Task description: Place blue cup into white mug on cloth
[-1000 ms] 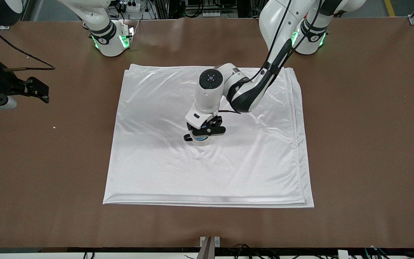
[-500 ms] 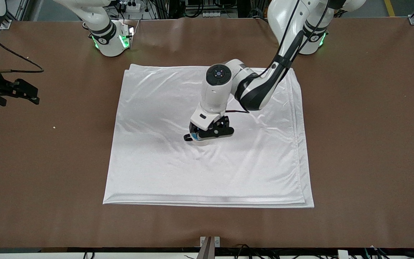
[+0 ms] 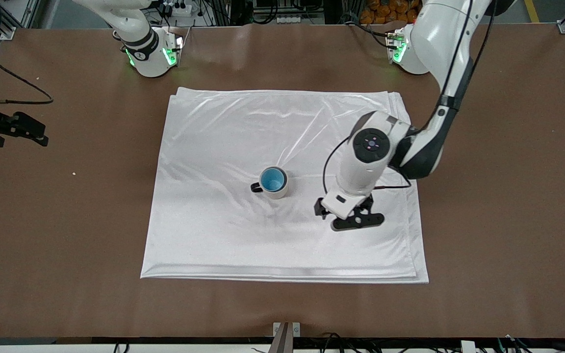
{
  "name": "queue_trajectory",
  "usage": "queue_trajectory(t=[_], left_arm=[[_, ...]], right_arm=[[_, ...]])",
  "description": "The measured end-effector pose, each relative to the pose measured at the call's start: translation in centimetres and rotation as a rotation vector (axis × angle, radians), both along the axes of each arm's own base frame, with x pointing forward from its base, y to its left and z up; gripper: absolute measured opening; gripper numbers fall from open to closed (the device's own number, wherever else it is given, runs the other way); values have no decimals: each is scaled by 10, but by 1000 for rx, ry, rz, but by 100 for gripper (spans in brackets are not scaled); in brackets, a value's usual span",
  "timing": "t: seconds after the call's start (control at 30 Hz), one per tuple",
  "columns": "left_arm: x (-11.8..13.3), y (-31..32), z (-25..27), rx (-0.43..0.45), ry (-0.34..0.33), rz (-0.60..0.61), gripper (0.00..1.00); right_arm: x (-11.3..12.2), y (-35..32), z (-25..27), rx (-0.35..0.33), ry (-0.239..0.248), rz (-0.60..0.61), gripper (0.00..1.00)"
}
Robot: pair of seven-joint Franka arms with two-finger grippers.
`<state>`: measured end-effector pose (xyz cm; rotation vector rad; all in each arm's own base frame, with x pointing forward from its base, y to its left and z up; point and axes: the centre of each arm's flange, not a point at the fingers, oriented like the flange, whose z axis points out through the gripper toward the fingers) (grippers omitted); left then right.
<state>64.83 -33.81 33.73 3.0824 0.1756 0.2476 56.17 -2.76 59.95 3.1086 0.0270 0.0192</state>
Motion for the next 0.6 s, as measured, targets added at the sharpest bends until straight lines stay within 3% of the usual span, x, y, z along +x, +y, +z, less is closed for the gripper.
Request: queue_trajectory(t=[0.33, 0.6], left_arm=[[46, 163, 33, 59, 71, -73, 100], [38, 241, 62, 37, 151, -95, 100]], right_arm=[[4, -3, -8, 0, -8, -15, 100], [5, -3, -8, 0, -9, -16, 100]])
